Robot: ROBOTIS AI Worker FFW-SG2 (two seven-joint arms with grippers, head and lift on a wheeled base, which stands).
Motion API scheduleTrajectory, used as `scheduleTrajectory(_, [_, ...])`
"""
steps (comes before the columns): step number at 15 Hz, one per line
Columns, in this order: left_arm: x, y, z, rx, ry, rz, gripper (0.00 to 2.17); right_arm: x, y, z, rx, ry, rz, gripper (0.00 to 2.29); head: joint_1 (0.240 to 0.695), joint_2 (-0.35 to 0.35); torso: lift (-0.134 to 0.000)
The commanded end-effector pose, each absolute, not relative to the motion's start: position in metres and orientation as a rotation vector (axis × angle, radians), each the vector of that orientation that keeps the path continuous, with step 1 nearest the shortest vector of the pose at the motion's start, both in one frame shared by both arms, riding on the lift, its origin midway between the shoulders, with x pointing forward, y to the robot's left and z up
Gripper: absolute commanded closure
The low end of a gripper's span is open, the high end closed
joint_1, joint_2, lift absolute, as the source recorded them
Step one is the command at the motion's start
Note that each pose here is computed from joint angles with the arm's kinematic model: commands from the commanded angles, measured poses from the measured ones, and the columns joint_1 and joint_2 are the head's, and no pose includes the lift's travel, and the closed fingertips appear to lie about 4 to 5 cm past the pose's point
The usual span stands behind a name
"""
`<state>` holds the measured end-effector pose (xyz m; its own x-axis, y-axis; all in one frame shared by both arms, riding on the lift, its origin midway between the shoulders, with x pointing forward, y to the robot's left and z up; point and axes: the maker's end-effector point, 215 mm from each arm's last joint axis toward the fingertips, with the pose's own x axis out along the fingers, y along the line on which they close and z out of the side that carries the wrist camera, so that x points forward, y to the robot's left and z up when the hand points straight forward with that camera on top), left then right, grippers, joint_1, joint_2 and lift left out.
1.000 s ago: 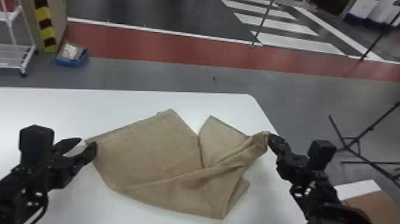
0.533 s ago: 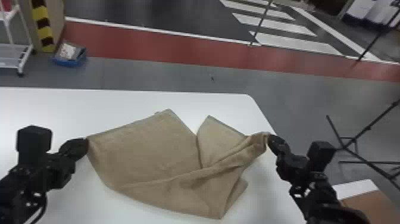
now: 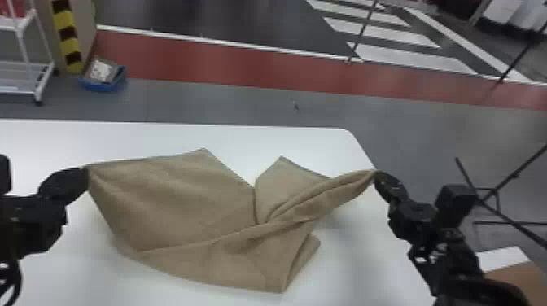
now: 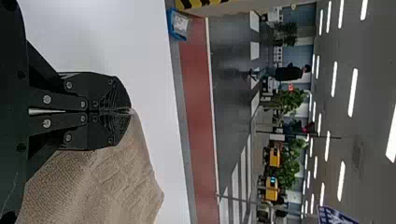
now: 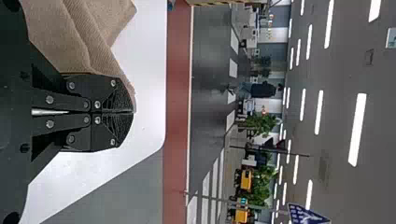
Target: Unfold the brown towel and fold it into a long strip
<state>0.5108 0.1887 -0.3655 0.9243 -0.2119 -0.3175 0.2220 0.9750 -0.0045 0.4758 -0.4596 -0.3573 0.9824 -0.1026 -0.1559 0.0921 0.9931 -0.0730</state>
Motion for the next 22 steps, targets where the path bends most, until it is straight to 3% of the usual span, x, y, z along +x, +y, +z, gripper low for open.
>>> scheduleTrajectory(1, [0.492,0.237,-0.339,0.061,0.38,-0.113,2.01,0.468,-0.491,-0.332,-0.042,0.13,-0.149,1.42,0.695,-0.298,-0.123])
scheduleTrajectory(5, [0.463,0.308,-0.298,0.062,0.407,0.046,2.01,0.449,-0.537,-0.285,-0.027,0.071,-0.212,1.42,0.695,-0.279,-0.123])
scheduleTrajectory(8, [0.44,0.306,-0.28,0.057,0.45,0.05,2.01,0.451,-0.513,-0.27,-0.028,0.073,-0.16,1.42,0.695,-0.268,-0.123])
scheduleTrajectory(10, [0.443,0.293,-0.268,0.049,0.422,0.02,2.01,0.479,-0.479,-0.272,-0.022,0.098,-0.099,1.42,0.695,-0.26,-0.123])
scheduleTrajectory(16, [0.507,0.298,-0.259,0.003,0.395,0.007,2.01,0.583,-0.428,-0.242,-0.015,0.096,-0.035,1.42,0.678,-0.17,-0.123])
scheduleTrajectory(20, [0.566,0.31,-0.236,-0.003,0.341,0.025,2.01,0.652,-0.419,-0.215,0.039,0.071,-0.005,1.42,0.589,-0.121,-0.123])
scheduleTrajectory(22, [0.603,0.316,-0.211,-0.036,0.247,0.028,2.01,0.678,-0.409,-0.191,0.042,0.006,0.02,1.42,0.553,-0.106,-0.123])
